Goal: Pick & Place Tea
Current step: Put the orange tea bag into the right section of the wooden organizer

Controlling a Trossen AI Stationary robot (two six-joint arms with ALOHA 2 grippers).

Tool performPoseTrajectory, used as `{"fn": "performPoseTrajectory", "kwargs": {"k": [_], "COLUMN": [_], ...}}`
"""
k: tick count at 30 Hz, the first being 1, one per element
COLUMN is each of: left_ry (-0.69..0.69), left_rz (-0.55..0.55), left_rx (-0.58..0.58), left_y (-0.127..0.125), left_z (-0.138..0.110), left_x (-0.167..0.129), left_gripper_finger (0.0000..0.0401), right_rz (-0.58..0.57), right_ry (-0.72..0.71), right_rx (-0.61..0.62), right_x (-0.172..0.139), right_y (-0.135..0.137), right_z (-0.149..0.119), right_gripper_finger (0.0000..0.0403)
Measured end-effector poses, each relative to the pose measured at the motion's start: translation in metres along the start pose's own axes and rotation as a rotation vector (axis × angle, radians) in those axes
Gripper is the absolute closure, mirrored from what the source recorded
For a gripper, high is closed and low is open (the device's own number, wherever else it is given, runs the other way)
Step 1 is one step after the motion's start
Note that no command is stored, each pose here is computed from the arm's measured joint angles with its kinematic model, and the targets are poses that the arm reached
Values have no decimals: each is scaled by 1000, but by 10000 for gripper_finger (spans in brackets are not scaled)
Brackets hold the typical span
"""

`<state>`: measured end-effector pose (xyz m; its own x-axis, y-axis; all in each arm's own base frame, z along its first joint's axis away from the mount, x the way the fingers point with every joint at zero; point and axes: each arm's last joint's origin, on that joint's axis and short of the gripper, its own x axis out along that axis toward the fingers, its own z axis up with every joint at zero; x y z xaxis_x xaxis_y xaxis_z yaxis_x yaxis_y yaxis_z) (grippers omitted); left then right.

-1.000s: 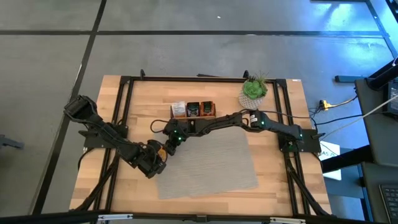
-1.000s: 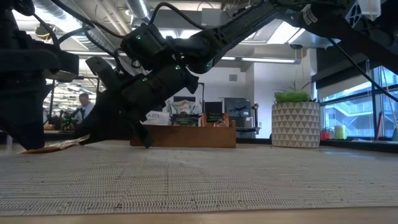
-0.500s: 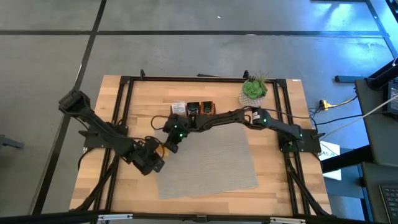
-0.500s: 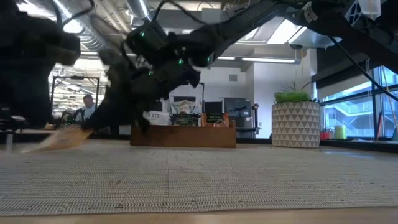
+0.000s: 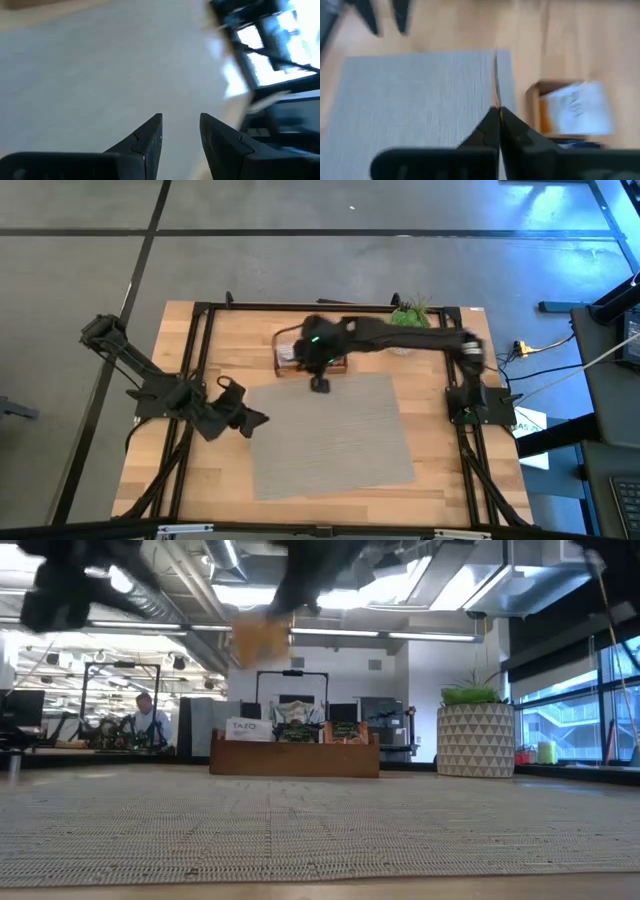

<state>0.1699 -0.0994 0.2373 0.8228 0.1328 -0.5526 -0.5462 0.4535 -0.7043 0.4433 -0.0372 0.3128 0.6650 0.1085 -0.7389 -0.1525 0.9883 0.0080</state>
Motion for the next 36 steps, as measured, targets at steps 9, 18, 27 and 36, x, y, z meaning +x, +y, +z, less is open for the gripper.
{"fn": "performPoseTrajectory", "kwargs": {"k": [9, 18, 27, 36], "left_ry": [1, -445, -441, -171], "left_rz": [-633, -1117, -1083, -959], "left_rx": [-142, -31, 17, -182], "left_y": [-55, -76, -74, -68], "left_z": [51, 106, 107, 97], "left_x": [-5, -36, -31, -13], "left_gripper_finger": [273, 273, 274, 274], "right_rz": [-15, 66, -120, -168], "right_ry": [-375, -719, -693, -626], "right_rx": [-542, -848, -1174, -1421], "right_x": [-163, -227, -187, -128], "right_y": [54, 105, 105, 112], "right_z": [24, 30, 44, 53], "right_gripper_finger": [400, 400, 400, 400]}}
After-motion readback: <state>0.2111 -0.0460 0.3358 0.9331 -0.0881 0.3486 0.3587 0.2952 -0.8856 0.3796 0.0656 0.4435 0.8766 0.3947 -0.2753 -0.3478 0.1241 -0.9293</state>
